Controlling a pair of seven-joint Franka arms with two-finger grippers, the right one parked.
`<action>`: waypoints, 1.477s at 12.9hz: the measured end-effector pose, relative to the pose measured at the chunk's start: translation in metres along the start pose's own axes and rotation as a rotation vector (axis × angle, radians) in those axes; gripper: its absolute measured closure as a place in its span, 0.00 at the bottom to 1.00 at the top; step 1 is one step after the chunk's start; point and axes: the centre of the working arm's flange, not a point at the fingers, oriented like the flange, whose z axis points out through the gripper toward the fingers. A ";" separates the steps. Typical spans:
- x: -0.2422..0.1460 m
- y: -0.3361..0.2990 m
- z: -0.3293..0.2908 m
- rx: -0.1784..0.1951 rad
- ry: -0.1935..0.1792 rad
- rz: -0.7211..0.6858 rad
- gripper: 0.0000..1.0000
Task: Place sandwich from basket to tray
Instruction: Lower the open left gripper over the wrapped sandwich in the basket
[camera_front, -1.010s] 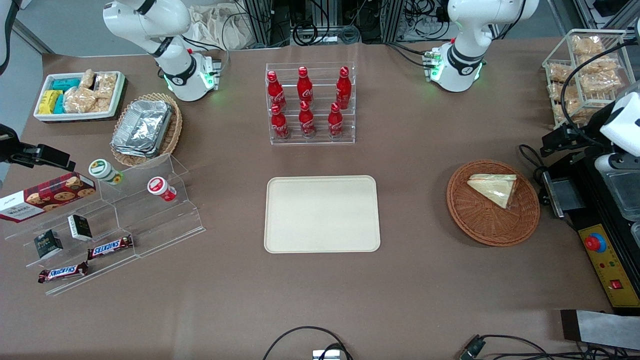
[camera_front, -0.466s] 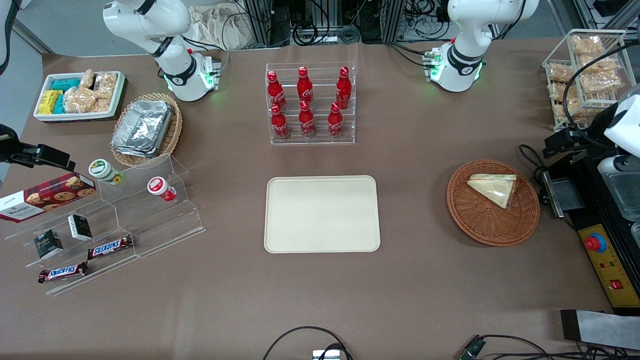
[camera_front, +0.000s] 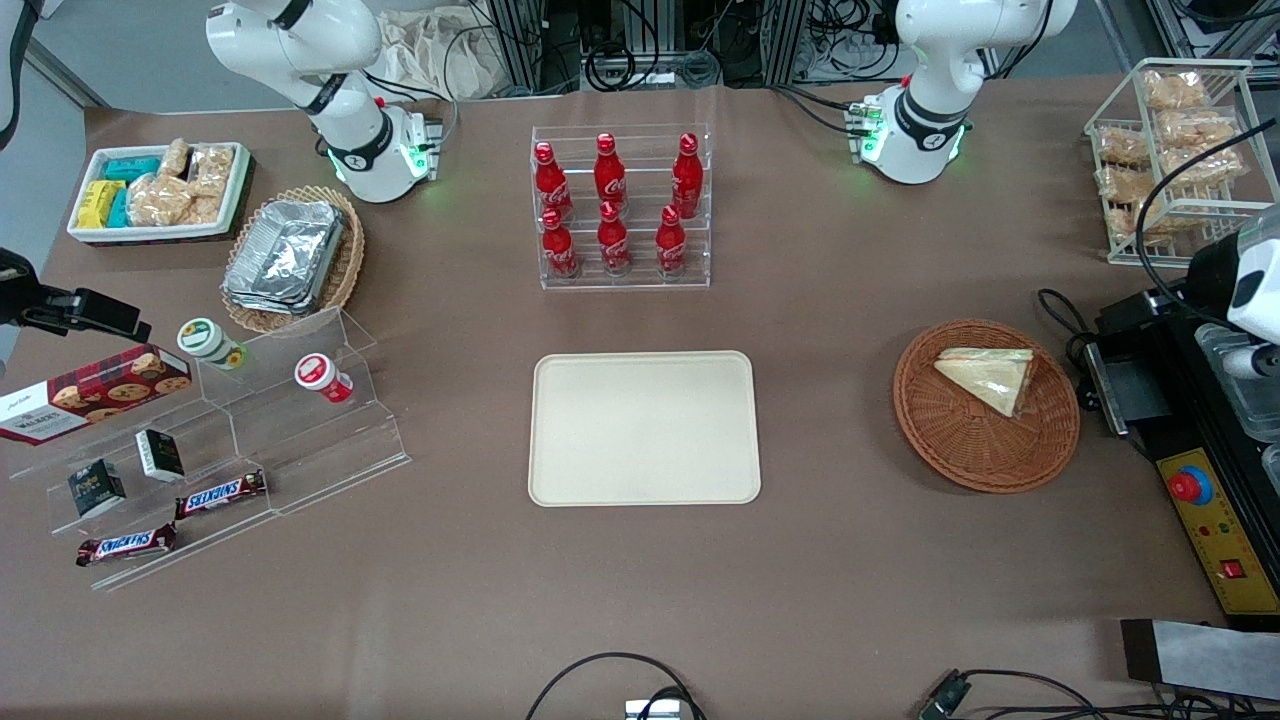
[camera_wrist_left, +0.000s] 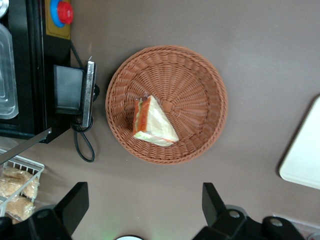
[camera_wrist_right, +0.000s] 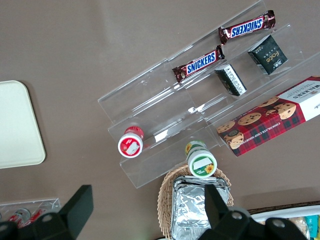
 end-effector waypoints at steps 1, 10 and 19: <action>0.002 -0.005 0.014 -0.005 0.012 -0.037 0.00; -0.035 -0.019 0.135 -0.063 0.108 -0.331 0.00; -0.050 -0.048 0.226 -0.103 0.159 -0.426 0.00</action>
